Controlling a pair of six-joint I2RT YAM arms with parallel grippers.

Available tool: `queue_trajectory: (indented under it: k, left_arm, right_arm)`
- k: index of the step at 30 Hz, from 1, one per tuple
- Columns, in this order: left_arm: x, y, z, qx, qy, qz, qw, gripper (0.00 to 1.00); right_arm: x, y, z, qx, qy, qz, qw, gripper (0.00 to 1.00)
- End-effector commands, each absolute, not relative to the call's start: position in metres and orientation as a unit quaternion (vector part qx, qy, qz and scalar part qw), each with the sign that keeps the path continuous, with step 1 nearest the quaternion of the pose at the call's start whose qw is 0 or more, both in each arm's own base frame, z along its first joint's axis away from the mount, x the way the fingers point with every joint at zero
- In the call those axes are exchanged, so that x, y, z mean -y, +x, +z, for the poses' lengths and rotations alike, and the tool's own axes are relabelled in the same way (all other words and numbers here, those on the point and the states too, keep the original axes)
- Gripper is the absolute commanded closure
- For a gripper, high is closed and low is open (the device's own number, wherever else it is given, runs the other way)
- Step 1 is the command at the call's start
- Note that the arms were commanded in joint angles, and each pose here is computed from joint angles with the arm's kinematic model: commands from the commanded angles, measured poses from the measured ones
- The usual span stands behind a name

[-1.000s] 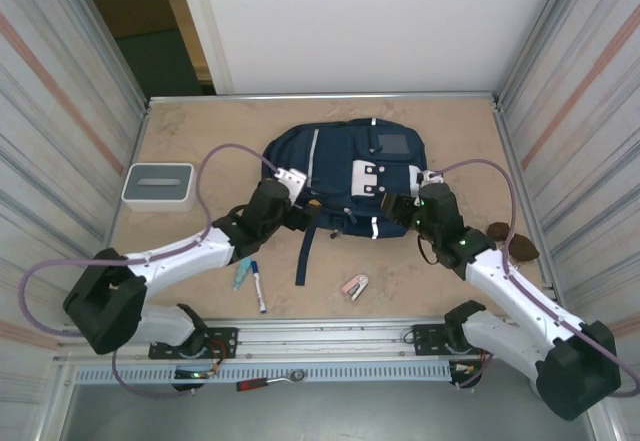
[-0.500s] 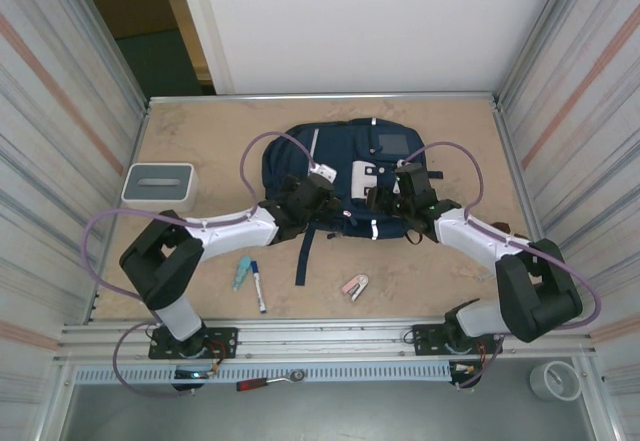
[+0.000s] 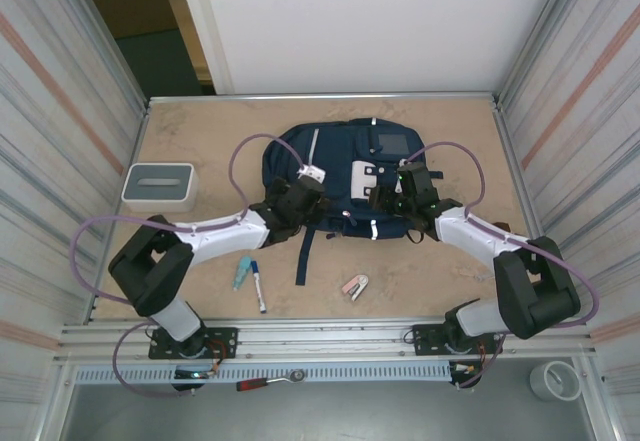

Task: Pack the student bag

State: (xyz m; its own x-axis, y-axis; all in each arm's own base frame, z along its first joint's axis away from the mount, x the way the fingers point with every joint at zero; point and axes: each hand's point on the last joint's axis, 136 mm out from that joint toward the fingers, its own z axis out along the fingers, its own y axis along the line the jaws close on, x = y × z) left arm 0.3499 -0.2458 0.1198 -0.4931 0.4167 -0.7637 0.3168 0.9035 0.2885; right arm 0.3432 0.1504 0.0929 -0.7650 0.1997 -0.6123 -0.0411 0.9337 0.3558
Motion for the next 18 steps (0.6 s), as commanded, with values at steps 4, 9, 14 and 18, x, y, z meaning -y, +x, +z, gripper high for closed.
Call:
queue_trajectory:
  k: [4, 9, 14, 18]
  left_arm:
    - [0.206, 0.338, 0.123, -0.873, 0.167, 0.061, 0.455, 0.04]
    - [0.179, 0.328, 0.113, -0.888, 0.135, 0.037, 0.439, 0.06]
    - [0.186, 0.318, 0.116, -0.888, 0.140, -0.025, 0.438, 0.07]
    - [0.212, 0.312, 0.120, -0.876, 0.176, -0.094, 0.440, 0.08]
  right_arm:
    - [-0.134, 0.337, 0.073, -0.937, 0.043, 0.138, 0.318, 0.41]
    - [-0.132, 0.336, 0.074, -0.937, 0.045, 0.136, 0.319, 0.40]
    - [-0.131, 0.335, 0.075, -0.936, 0.045, 0.133, 0.322, 0.40]
    - [-0.131, 0.336, 0.075, -0.937, 0.044, 0.132, 0.321, 0.40]
